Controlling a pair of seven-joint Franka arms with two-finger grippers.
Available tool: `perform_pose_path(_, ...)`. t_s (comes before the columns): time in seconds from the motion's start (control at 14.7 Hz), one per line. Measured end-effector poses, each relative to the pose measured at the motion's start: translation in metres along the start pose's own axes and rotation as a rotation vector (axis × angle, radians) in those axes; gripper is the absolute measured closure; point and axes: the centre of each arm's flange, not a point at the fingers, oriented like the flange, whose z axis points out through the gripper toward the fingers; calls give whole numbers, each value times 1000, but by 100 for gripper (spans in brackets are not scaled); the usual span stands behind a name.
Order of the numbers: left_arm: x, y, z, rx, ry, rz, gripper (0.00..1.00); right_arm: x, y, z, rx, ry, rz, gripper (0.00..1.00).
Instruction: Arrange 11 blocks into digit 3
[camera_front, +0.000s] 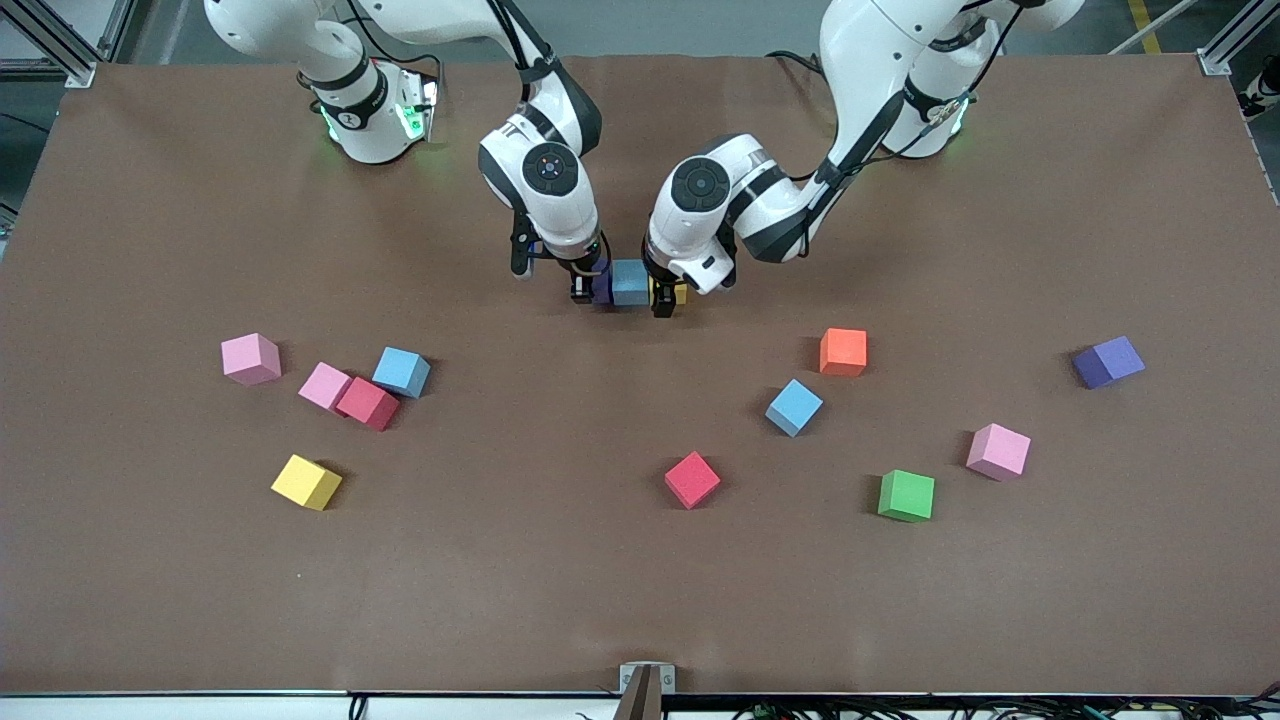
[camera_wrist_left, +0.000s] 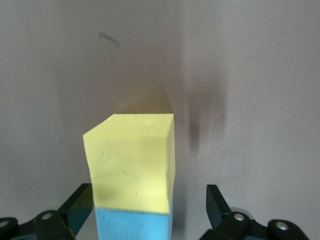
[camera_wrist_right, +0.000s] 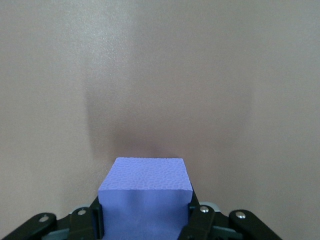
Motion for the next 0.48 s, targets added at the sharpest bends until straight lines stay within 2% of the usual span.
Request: perform_pose_path(0.48,-8,3,-56,-17,43,6,0,-3,2,0,7,12,5,41)
